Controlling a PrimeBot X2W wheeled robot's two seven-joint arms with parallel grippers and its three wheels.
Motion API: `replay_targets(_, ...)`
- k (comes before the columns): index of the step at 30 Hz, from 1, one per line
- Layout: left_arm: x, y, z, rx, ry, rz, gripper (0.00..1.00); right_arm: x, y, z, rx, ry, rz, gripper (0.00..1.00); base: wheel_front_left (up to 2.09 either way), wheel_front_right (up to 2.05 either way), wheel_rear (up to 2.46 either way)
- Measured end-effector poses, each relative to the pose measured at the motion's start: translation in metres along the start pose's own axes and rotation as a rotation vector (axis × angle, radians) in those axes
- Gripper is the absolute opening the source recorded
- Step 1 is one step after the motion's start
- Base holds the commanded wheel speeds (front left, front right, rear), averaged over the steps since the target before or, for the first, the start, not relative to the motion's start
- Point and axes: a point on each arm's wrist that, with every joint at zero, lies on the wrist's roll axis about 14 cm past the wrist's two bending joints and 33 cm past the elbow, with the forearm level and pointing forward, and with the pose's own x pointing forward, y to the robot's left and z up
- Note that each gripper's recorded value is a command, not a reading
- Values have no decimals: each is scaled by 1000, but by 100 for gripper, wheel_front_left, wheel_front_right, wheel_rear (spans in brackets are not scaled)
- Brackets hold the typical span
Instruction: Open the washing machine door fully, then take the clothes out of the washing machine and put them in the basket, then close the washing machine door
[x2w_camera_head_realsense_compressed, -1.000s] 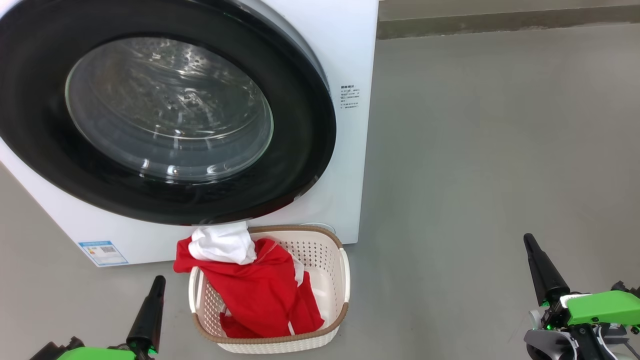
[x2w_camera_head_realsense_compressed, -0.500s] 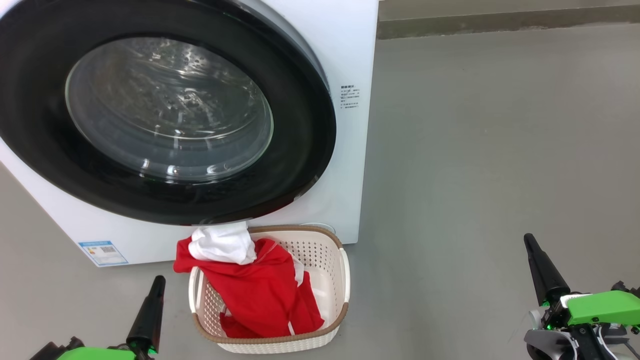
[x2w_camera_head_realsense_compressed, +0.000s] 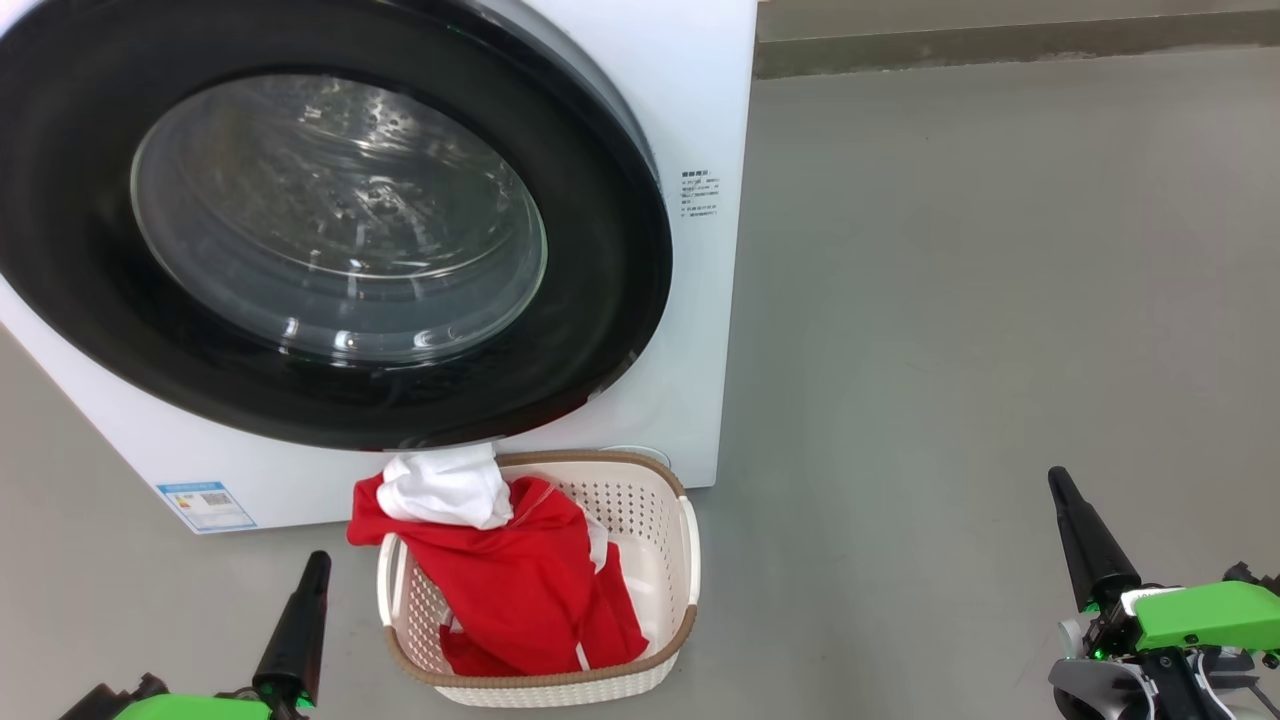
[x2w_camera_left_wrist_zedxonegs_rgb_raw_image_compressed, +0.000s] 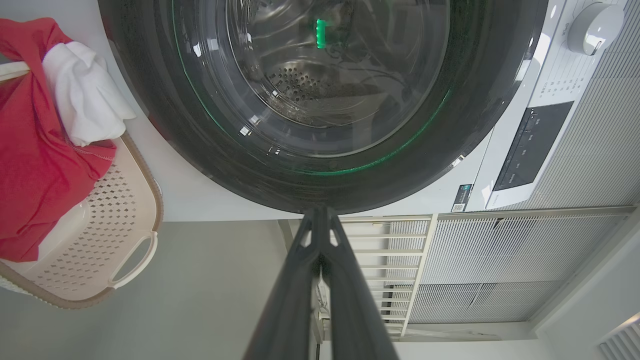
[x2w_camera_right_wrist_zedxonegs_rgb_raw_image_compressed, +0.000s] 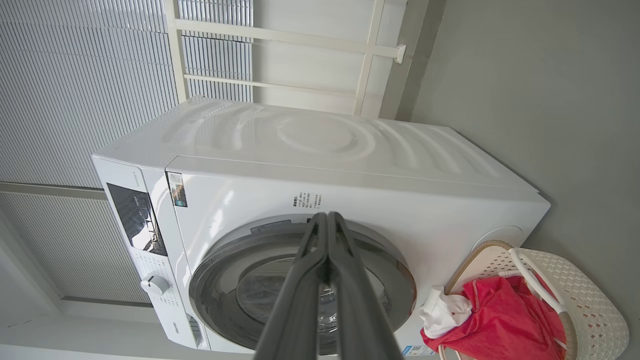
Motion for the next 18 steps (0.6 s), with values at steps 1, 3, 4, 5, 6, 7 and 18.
replay_targets(1, 0, 0, 0, 0, 0, 0, 0, 0, 0, 0, 0, 0, 0, 0, 0, 0, 0)
replay_targets(3, 0, 0, 0, 0, 0, 0, 0, 0, 0, 0, 0, 0, 0, 0, 0, 0, 0)
replay_targets(4, 0, 0, 0, 0, 0, 0, 0, 0, 0, 0, 0, 0, 0, 0, 0, 0, 0)
replay_targets(5, 0, 0, 0, 0, 0, 0, 0, 0, 0, 0, 0, 0, 0, 0, 0, 0, 0)
replay_targets(6, 0, 0, 0, 0, 0, 0, 0, 0, 0, 0, 0, 0, 0, 0, 0, 0, 0)
replay_targets(7, 0, 0, 0, 0, 0, 0, 0, 0, 0, 0, 0, 0, 0, 0, 0, 0, 0)
replay_targets(18, 0, 0, 0, 0, 0, 0, 0, 0, 0, 0, 0, -1, 0, 0, 0, 0, 0)
